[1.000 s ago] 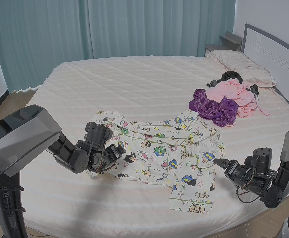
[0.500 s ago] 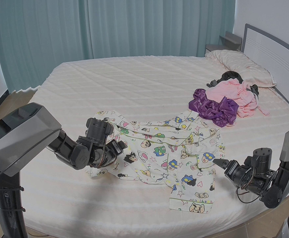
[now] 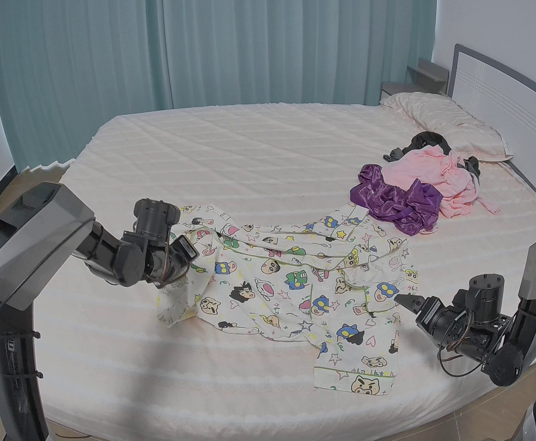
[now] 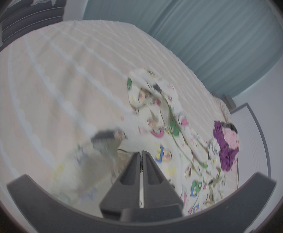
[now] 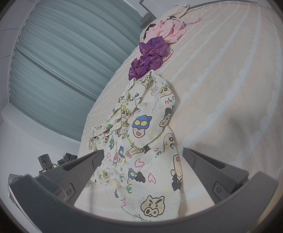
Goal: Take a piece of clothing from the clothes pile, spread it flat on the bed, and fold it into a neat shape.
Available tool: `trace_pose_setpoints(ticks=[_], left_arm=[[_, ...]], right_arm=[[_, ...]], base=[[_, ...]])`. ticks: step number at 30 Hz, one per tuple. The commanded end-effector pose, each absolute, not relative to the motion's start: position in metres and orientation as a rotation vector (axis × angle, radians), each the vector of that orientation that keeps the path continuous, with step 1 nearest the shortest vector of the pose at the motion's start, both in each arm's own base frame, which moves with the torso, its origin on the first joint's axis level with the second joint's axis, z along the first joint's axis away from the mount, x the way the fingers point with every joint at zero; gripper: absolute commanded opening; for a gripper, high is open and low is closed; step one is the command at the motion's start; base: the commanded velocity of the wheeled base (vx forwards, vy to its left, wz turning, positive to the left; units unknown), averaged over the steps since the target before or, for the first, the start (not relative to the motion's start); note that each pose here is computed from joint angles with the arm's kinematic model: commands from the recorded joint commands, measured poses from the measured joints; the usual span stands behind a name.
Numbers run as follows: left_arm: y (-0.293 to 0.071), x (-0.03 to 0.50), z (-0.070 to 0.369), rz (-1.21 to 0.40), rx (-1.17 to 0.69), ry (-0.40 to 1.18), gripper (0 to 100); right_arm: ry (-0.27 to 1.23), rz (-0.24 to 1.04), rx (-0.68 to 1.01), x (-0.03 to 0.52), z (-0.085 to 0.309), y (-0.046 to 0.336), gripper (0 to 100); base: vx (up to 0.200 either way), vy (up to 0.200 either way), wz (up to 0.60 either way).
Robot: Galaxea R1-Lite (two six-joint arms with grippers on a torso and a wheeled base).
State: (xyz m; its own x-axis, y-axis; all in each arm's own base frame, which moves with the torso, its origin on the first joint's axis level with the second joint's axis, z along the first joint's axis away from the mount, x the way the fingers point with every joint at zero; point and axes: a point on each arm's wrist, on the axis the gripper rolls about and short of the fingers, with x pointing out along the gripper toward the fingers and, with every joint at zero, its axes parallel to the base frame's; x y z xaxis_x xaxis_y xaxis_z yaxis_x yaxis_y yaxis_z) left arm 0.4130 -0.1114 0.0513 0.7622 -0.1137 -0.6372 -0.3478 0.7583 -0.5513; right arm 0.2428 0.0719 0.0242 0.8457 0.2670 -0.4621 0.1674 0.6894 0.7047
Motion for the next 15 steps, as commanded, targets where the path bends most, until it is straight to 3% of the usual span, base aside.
trace_pose_setpoints(ticks=[1,5,15], left_arm=[[-0.078,0.44,0.066,0.19,-0.756,0.641,0],[-0.06,0.456,0.063,0.207,-0.728,0.617,0],[-0.055,0.471,0.035,0.218,-0.673,0.644,0]], right_arm=[[0.574,0.059,0.82,0.243,0.025,0.072,100],[0.576,0.058,0.82,0.243,0.024,0.072,100],[0.579,0.058,0.817,0.243,0.023,0.072,100]], base=[[0.0,0.0,0.0],[0.0,0.0,0.0],[0.0,0.0,0.0]])
